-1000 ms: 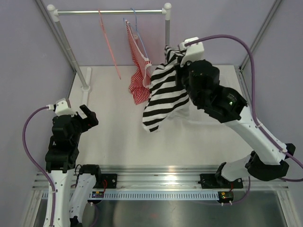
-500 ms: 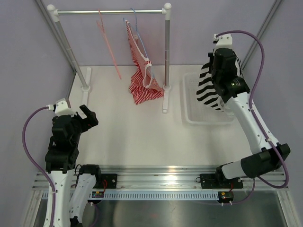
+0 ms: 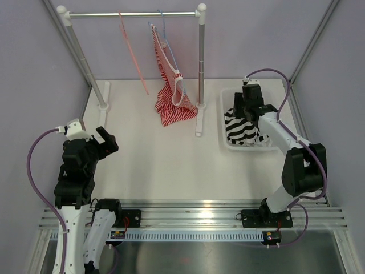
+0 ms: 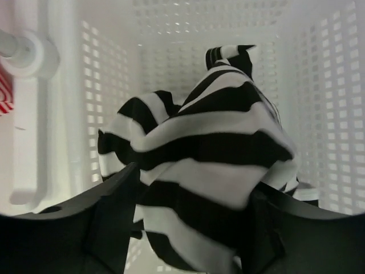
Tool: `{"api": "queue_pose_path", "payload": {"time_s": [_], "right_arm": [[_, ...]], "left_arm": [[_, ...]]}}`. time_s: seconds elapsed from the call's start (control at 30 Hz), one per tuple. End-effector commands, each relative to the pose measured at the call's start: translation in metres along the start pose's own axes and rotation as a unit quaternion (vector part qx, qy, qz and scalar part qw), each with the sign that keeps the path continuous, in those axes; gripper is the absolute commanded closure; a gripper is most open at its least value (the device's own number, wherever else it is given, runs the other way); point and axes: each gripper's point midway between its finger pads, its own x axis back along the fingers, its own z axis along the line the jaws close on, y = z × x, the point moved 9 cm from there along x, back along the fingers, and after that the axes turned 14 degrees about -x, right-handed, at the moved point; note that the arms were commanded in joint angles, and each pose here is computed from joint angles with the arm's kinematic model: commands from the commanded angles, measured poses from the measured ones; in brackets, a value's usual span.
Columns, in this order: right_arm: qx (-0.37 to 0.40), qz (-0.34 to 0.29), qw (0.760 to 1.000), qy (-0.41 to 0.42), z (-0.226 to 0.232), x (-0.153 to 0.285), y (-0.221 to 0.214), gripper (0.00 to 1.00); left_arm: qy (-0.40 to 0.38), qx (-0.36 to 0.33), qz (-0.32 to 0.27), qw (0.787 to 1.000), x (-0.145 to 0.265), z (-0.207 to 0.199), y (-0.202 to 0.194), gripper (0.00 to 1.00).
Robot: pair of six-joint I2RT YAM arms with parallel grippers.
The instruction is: Remove the tank top from the hanger
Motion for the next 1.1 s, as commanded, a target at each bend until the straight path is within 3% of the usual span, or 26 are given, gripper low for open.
{"api": "queue_pose_path", "payload": {"time_s": [0.0,0.07,0.13,0.17,0.4,0.63,0.83,1.07], "right_arm": [[-0.061,0.012,0.998,-0.024,-0.007,0.001,0.022,0.29],[-0.058,-0.001,0.997,-0.052,-0.009,0.017,0.037,0.27],[-0.066,-0.031,0.994,-0.081,-0.013,0.042,0.059,0.13],[-0.067,-0.038,0.994,-0.083,-0.014,0.051,0.066,0.01],[-0.068,-0.079,0.994,0.023,-0.012,0.157,0.096,0.01],[-0.06,-0.125,0.983,0.12,-0.034,0.261,0.06,0.01],[-0.041,-0.136,0.981,0.131,-0.058,0.309,0.023,0.01],[-0.041,-0.119,0.988,0.094,-0.081,0.323,-0.005,0.01]], "left_arm": [[-0.002,-0.003,-0.031,1.0,-0.002,-0.002,0.015,0.01],[0.014,0.001,-0.02,1.0,-0.004,0.0,0.018,0.01],[0.023,0.002,-0.023,0.999,-0.002,0.001,0.027,0.01],[0.038,0.001,-0.007,0.999,-0.005,0.003,0.028,0.01],[0.027,-0.011,0.007,1.0,0.017,0.001,0.06,0.01],[0.001,-0.055,0.01,0.998,0.047,0.001,0.068,0.01],[0.017,-0.075,-0.012,0.997,0.074,0.009,0.063,0.01],[0.003,-0.074,-0.032,0.997,0.088,0.015,0.046,0.01]]}}
